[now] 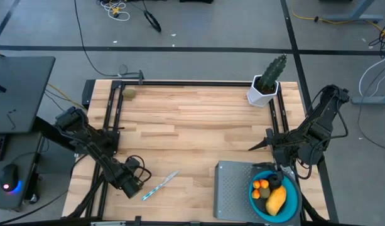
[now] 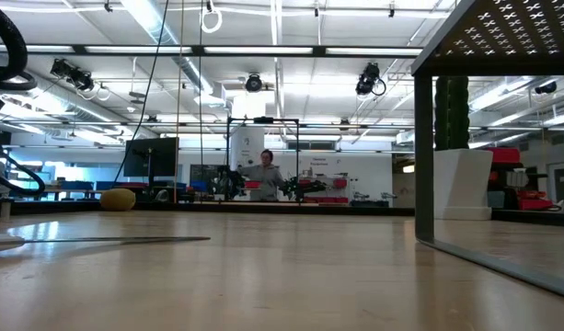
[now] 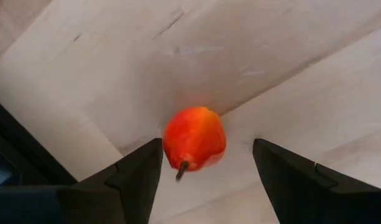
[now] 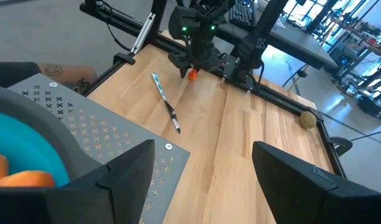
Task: Pick & Place Fruit
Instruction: Put the yellow pear into the blue strainer bowl on the shelf
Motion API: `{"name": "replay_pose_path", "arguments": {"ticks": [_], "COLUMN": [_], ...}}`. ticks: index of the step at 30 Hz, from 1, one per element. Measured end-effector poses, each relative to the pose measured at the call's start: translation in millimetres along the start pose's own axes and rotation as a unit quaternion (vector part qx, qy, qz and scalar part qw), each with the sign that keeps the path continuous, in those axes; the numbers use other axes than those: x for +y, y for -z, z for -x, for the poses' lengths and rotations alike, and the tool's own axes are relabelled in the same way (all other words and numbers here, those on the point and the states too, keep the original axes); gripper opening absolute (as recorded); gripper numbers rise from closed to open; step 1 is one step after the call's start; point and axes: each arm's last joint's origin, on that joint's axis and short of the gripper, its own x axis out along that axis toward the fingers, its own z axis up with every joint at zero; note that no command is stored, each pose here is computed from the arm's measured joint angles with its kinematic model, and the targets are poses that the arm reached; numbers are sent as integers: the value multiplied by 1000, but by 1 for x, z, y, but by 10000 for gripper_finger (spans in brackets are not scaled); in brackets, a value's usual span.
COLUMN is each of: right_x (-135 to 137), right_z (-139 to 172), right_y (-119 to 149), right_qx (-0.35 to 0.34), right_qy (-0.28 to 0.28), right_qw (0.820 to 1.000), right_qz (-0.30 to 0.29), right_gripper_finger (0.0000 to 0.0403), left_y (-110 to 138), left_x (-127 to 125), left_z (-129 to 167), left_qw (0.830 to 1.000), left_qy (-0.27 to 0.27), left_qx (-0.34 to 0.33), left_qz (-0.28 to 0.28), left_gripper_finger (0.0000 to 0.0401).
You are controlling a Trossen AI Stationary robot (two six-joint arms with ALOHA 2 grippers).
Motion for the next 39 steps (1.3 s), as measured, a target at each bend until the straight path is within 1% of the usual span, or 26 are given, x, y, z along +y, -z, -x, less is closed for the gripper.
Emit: {"name": "replay_pose_path", "arguments": {"ticks": [3, 9, 17, 20, 24, 30, 33, 34, 36, 39], "right_x": [0, 0, 2, 5, 8, 14, 17, 17, 18, 17], "right_z": [0, 0, -2, -5, -10, -17, -21, -23, -27, -33], "right_y": [0, 0, 0, 0, 1, 1, 1, 0, -3, -7], "right_qx": [0, 0, 4, 10, 18, 29, 30, 29, 22, 10], "right_qy": [0, 0, -1, -1, -1, -1, 1, 3, 8, 18], "right_qw": [1000, 1000, 1000, 1000, 1000, 1000, 999, 999, 1000, 999], "right_qz": [0, -4, -7, -5, 2, 11, 12, 15, 18, 27], "right_gripper_finger": [281, 281, 281, 281, 281, 281, 281, 281, 281, 281], "left_y": [0, -1, -5, -11, -20, -40, -52, -57, -67, -81], "left_x": [1, 1, 2, 2, -2, -20, -32, -36, -45, -57], "left_z": [0, -1, -1, -1, 2, 19, 34, 41, 55, 82], "left_qw": [1000, 1000, 999, 999, 998, 993, 986, 981, 965, 929], "left_qy": [-5, -7, -17, -22, -19, 16, 38, 45, 51, 50], "left_qx": [-2, -6, -8, -4, -11, -77, -126, -153, -220, -331], "left_qz": [-1, -3, -28, -39, -58, -87, -106, -113, -131, -156], "left_gripper_finger": [242, 193, 131, 122, 126, 127, 122, 122, 122, 128]}}
